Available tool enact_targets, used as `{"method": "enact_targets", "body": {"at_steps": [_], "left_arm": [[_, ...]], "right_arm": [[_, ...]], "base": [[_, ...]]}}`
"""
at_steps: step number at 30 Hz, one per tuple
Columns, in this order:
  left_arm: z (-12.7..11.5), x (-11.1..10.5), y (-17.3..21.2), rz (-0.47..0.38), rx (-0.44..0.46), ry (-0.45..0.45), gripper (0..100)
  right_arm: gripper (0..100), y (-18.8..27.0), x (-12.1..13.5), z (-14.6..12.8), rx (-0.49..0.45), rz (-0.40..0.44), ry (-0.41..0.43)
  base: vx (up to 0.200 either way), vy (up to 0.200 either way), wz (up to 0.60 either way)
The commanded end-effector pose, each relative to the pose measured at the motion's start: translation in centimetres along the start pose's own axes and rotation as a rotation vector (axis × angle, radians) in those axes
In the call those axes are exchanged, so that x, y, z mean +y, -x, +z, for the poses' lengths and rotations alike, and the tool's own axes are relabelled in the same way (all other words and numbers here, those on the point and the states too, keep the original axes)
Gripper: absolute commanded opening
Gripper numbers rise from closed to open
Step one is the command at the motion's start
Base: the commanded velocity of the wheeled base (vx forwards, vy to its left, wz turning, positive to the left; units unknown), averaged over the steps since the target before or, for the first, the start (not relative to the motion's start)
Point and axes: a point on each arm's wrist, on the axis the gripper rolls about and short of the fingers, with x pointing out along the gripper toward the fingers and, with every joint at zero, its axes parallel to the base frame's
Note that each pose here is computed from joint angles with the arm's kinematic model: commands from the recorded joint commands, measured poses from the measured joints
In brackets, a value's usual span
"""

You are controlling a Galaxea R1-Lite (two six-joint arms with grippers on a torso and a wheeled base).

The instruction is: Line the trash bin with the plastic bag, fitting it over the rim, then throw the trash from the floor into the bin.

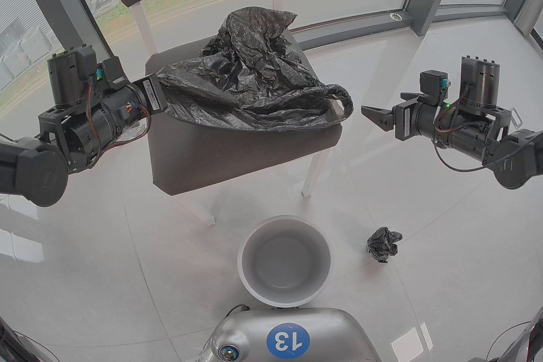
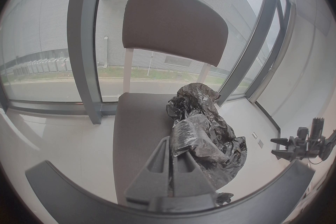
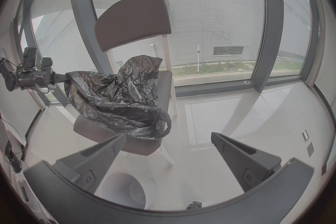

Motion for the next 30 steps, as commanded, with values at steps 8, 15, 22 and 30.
{"method": "enact_targets", "body": {"at_steps": [8,15,22,30], "left_arm": [[0.1,0.2,1.6,-0.029,0.004,0.038,0],[0.1,-0.3,2.1,-0.045,0.004,0.038,0],[0.3,-0.5,2.5,-0.057,-0.004,0.039,0],[0.6,-0.8,2.9,-0.066,-0.009,0.039,0]], "right_arm": [[100,-7.4,1.4,-1.1,-0.009,0.008,-0.018],[100,-10.3,0.5,-1.8,-0.015,-0.011,-0.020],[100,-12.5,-0.3,-2.7,-0.032,-0.030,-0.021],[100,-13.2,-0.6,-2.8,-0.037,-0.036,-0.029]], "base": [[0.000,0.000,0.00],[0.000,0.000,0.00],[0.000,0.000,0.00],[0.000,0.000,0.00]]}}
